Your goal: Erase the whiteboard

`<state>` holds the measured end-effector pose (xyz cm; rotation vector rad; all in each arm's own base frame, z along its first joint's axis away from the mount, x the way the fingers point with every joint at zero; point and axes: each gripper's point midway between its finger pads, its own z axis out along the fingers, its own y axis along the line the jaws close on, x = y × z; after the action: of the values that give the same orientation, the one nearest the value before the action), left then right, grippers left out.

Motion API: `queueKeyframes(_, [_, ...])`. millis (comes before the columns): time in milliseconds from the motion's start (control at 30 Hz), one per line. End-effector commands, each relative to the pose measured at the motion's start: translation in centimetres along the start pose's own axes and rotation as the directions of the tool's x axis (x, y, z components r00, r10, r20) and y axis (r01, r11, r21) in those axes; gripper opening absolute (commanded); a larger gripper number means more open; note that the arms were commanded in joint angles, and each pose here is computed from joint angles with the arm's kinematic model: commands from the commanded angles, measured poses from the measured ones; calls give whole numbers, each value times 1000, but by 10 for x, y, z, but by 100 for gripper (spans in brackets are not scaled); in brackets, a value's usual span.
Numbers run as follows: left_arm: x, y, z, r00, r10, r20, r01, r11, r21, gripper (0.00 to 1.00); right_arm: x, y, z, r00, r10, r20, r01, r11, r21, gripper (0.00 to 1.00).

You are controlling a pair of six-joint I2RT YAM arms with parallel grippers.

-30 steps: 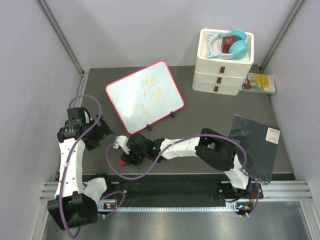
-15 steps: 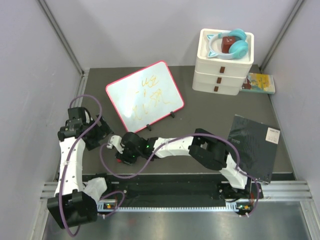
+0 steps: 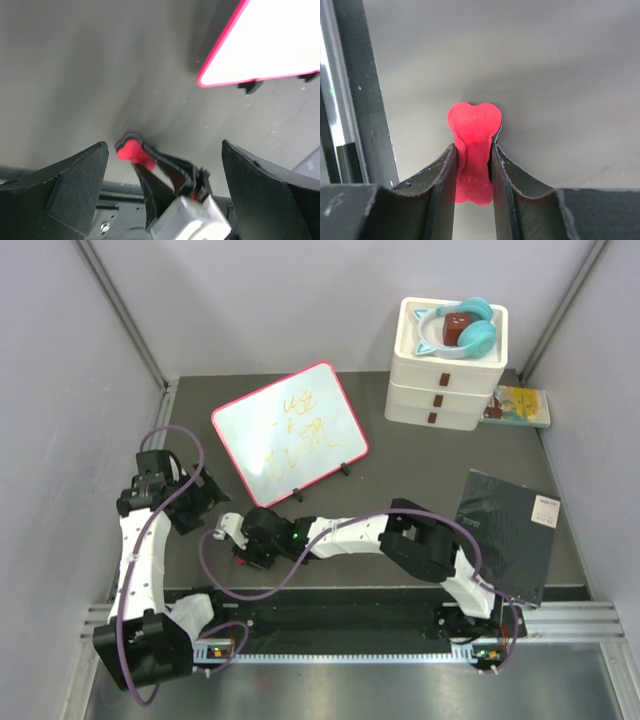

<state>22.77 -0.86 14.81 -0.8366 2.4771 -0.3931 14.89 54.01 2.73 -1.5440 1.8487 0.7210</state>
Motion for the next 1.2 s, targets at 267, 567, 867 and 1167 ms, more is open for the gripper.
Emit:
queueKeyframes(267, [-52, -45, 20, 984, -63, 165, 25, 975, 222, 95, 9, -31, -106, 993, 103, 48, -112, 964, 242, 0])
queueKeyframes(567, [-51, -73, 29, 959, -120, 255, -18, 877, 480, 88, -33, -81, -218, 916, 229, 330, -314, 920, 235, 0])
queueKeyframes(867, [-29, -57, 58, 935, -234, 266, 48, 827, 559, 90, -48, -107, -253, 836, 304, 457, -400, 908, 126, 0])
queueKeyframes(1167, [-6, -50, 103, 970, -223, 101, 130, 819, 559, 94, -49, -126, -241, 794, 382, 474, -444, 896, 23, 0])
